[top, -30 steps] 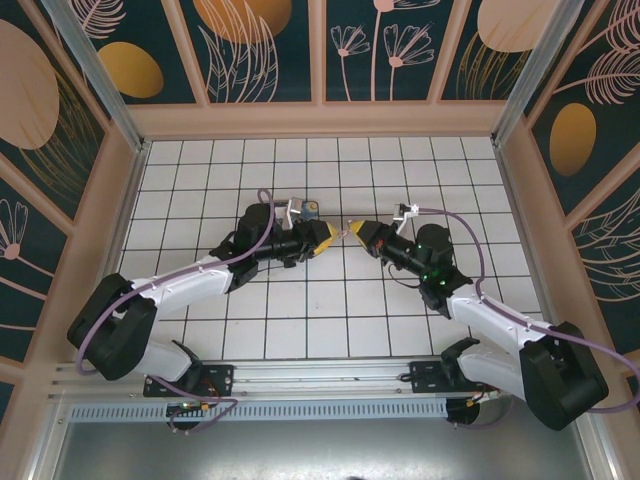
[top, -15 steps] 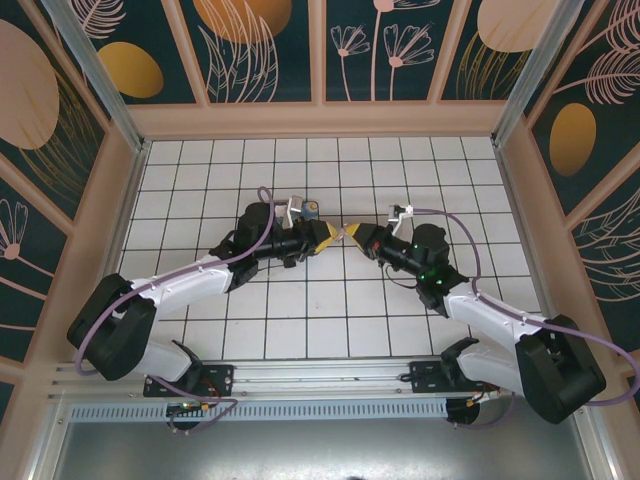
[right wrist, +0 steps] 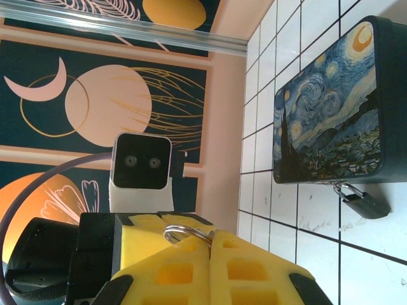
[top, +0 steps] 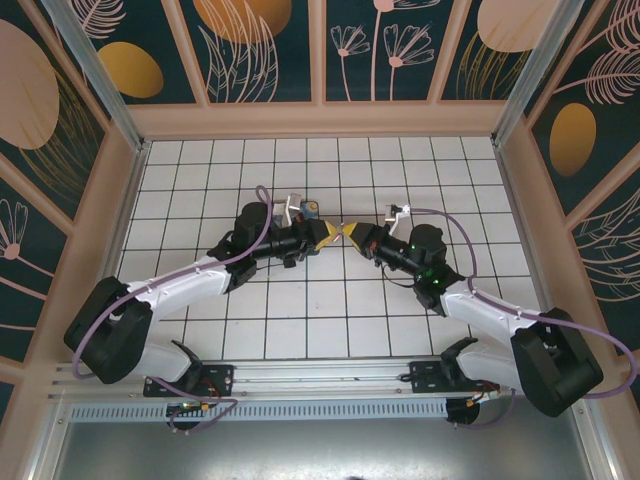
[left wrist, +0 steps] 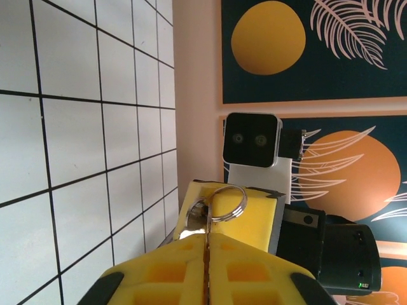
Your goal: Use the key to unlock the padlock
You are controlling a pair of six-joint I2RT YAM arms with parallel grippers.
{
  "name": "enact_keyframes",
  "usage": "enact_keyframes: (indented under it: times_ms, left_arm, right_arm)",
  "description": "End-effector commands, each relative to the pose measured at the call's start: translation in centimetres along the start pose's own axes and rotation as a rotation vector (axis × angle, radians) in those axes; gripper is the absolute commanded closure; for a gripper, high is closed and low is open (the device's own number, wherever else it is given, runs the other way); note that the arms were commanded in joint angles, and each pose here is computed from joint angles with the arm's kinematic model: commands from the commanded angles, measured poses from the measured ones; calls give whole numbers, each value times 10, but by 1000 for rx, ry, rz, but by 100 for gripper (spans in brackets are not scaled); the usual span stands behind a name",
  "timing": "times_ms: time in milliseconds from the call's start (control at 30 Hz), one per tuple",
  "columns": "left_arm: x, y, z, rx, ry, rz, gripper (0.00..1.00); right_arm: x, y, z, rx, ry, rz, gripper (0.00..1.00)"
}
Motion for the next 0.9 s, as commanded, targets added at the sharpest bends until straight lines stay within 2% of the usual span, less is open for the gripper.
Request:
enact_keyframes:
  times_ms: [0, 133, 233, 267, 333, 400, 500, 600, 800, 867]
  left_arm:
    - [5, -8, -4, 41, 9, 25, 93]
    - [5, -7, -5, 32, 7, 32, 100]
    - [5, -5, -5, 8, 3, 55, 100]
    - [5, -3, -5, -8, 5, 68, 100]
    - [5, 0, -4, -51, 21, 120, 100]
    - [6, 1, -2, -96, 45, 175, 100]
    - [6, 6, -3, -190, 77, 270, 100]
    - [12, 1, -2, -175, 151, 345, 100]
    - [35, -6, 9, -145, 302, 475, 100]
    - [37, -5, 10, -152, 316, 493, 100]
  right_arm:
    - [0, 11, 0, -49, -1, -23, 100]
    - [1, 10, -1, -47, 0, -22, 100]
    - [3, 10, -2, -44, 24, -23, 99]
    - [5, 8, -2, -39, 36, -24, 93]
    - [10, -1, -7, 11, 73, -32, 74]
    - [5, -16, -21, 110, 43, -55, 63]
    - [-7, -25, -43, 226, 4, -138, 54]
    - [-17, -14, -49, 209, 13, -239, 52]
    - [-25, 19, -29, 52, 175, -490, 58]
    - [-24, 27, -28, -6, 207, -560, 59]
Point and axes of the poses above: each hand's point on the last joint's axis, 136 mm out from that joint toward the fingers, its own z axis out along the fingers, its own y axis along the line the jaws close on, x = y × z, the point moved 7 cm from there along -z, back along the fingers, and after that the axes turned 9 degrees about -z, right-handed, at the moved point
